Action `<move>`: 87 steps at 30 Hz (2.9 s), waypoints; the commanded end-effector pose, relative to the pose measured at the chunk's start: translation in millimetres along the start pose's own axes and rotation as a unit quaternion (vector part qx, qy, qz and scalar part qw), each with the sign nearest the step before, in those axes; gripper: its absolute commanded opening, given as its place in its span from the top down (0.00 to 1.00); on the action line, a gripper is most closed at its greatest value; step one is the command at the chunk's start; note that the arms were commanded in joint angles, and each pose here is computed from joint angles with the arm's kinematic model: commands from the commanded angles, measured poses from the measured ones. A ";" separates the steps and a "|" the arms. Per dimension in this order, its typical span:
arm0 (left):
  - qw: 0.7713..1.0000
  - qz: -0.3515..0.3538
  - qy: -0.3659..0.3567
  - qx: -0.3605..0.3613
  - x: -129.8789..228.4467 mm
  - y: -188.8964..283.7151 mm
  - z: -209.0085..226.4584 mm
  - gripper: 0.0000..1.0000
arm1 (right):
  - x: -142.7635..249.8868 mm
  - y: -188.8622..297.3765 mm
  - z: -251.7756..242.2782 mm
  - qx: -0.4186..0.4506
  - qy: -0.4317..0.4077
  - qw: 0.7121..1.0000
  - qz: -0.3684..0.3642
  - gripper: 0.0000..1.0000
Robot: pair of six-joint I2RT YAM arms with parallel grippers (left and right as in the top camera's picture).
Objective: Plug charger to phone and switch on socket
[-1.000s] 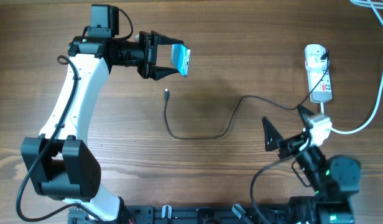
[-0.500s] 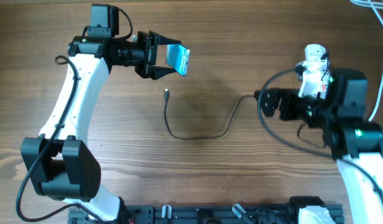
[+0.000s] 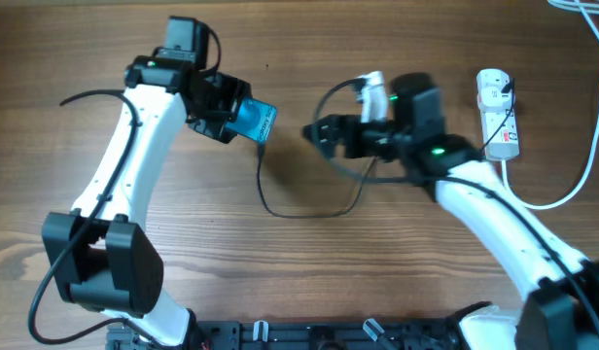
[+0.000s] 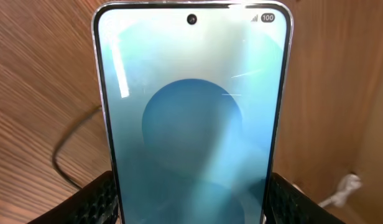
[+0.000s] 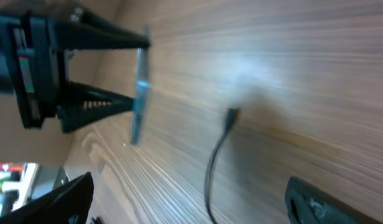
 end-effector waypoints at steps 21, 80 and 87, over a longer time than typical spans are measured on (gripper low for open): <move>0.997 0.021 -0.069 0.006 48.4 6.8 1.1 0.43 | 4.7 -81.8 32.7 0.025 -0.090 0.993 -0.069 0.61; 0.826 0.311 -0.383 0.272 43.7 48.7 -38.3 0.23 | 3.5 24.7 13.5 -0.139 -0.418 0.820 -0.364 0.96; 0.818 0.316 -0.392 0.279 47.1 48.8 -39.6 0.29 | -21.5 22.8 30.3 -0.153 -0.408 0.825 -0.359 0.96</move>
Point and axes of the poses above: each gripper's point midway between its finger pads, its own y axis back along the fingers, its own z axis along the line the jaws close on, x = y × z, the point moved 10 cm from there along y, back along the fingers, and after that the axes turned 15 degrees about y, right-handed, at the moved point
